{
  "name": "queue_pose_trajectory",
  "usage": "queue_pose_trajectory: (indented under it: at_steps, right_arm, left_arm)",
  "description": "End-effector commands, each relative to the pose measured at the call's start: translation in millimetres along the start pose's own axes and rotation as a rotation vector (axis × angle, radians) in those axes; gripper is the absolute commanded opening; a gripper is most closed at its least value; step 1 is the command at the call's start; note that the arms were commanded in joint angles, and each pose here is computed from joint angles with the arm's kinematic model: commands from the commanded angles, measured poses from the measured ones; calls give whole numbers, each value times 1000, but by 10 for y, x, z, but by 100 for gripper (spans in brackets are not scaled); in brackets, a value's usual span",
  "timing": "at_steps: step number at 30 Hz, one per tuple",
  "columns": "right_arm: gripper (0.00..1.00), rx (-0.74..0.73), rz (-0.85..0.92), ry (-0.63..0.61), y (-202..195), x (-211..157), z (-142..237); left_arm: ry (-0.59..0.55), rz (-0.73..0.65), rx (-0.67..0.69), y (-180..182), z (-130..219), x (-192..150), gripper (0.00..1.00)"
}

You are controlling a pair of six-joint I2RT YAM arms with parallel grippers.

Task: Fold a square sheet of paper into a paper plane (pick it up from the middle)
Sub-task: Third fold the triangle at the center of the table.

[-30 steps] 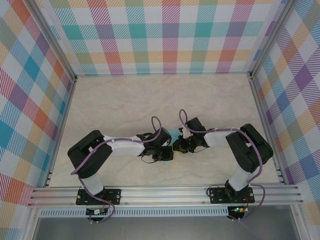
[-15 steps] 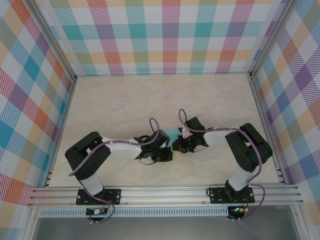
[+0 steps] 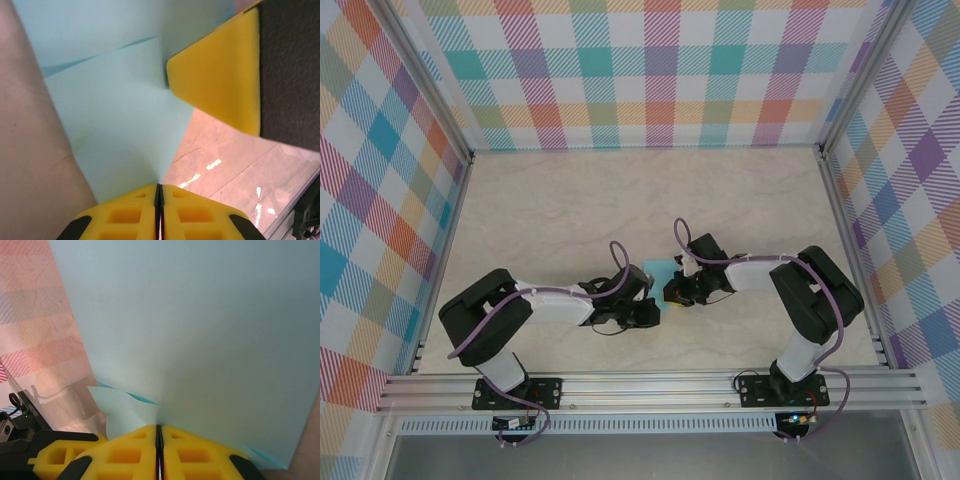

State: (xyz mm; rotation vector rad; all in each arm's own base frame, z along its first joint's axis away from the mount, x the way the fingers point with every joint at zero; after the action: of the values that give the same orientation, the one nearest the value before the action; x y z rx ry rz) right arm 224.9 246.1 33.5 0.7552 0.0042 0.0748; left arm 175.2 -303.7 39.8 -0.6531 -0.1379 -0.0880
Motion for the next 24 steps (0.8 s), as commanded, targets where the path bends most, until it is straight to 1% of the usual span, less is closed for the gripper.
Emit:
queue_pose_trajectory:
  at_steps: [1,13,16,19,24]
  right_arm:
    - [11,-217,-85,55,-507,-206,-89]
    - [11,-214,-87,52,-484,-188,-81]
    - [12,-210,-87,52,-475,-182,-81]
    - [12,-208,-90,49,-468,-177,-76]
    - [13,-202,-94,47,-449,-174,-72]
  left_arm:
    - [175,81,187,509,49,-469,11]
    - [227,76,191,555,188,-615,13]
    - [222,64,181,501,247,-599,13]
    - [181,45,168,387,336,-504,13]
    - [50,9,78,25,515,-215,13]
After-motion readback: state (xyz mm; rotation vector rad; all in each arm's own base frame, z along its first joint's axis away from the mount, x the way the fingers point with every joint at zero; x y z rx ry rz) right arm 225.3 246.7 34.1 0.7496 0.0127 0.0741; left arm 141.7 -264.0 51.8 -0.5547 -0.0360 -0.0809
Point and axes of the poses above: each hand's point on the last joint's axis, 136 mm out from that joint toward the fingers, its own z axis back along the fingers, its own y axis along the line the jaws close on, x = y × z, the point moved 3 cm from there along z, back along the fingers, and after that the axes turned 2 degrees about z, right-handed, at the moved point
